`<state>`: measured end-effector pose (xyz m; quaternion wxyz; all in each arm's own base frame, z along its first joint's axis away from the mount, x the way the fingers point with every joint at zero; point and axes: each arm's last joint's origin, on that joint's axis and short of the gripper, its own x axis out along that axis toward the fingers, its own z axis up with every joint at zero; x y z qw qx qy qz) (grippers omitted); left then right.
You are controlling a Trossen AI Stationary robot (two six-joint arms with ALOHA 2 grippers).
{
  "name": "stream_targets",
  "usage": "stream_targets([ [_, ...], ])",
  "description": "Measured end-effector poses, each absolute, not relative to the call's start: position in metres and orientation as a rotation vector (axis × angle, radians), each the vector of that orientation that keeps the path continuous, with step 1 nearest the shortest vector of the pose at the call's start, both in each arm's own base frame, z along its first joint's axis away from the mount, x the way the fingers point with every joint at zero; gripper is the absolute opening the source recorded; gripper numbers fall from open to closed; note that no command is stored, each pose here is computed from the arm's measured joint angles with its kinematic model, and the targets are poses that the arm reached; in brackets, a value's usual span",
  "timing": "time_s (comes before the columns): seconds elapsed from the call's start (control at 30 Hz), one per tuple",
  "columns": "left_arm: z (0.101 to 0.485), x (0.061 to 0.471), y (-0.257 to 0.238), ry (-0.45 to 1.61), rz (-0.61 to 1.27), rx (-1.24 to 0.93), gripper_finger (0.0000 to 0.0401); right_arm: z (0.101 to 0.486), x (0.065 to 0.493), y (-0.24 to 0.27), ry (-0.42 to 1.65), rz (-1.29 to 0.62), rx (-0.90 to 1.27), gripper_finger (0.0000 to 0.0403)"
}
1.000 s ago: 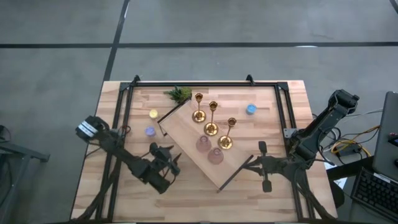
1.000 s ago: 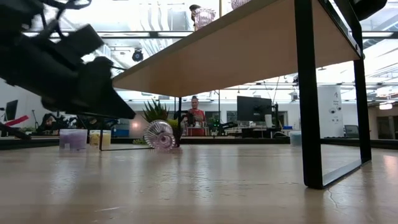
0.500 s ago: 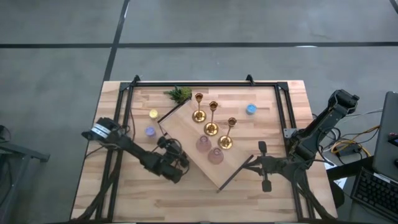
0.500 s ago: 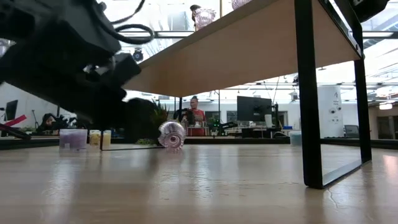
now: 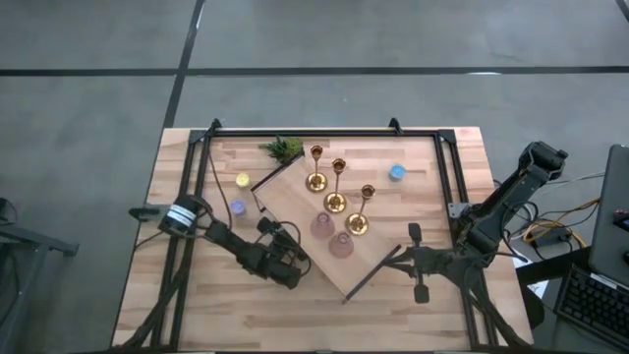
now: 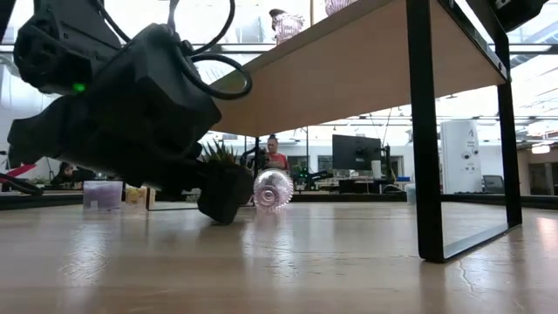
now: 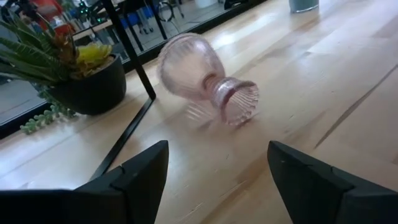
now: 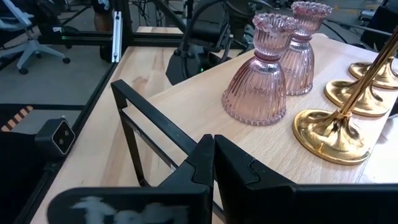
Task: Pick & Place candle stick holders
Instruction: Put the pink glass candle holder on the shelf aligned with the other pink glass candle holders
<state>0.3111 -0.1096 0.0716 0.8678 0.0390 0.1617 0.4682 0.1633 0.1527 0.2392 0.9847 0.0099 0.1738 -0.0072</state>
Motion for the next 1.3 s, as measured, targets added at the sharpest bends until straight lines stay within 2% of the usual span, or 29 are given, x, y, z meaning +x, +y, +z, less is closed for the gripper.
stream_targets([
  [0.27,0.078,0.308,-0.112,0.378,0.945,0.096,0.0275,0.241,0.162,0.154,0.341,-0.006,0.028,0.0008],
  [0.43,0.090,0.300,-0.126,0.378,0.886,0.079,0.0275,0.254,0.156,0.152,0.298,-0.005,0.051,0.0008],
  [0.7,0.103,0.287,-0.153,0.300,0.821,0.018,0.0275,0.268,0.147,0.137,0.172,-0.252,0.047,0.0008],
  [0.9,0.103,0.282,-0.161,0.270,0.807,0.003,0.0275,0.276,0.137,0.112,0.125,-0.485,-0.054,0.0008],
  [1.03,0.104,0.281,-0.162,0.261,0.809,-0.003,0.0274,0.280,0.127,0.080,0.158,-0.512,0.076,0.0008],
  [1.3,0.105,0.281,-0.162,0.237,0.827,0.009,0.0272,0.270,0.108,0.027,0.355,-0.568,0.352,0.0008],
])
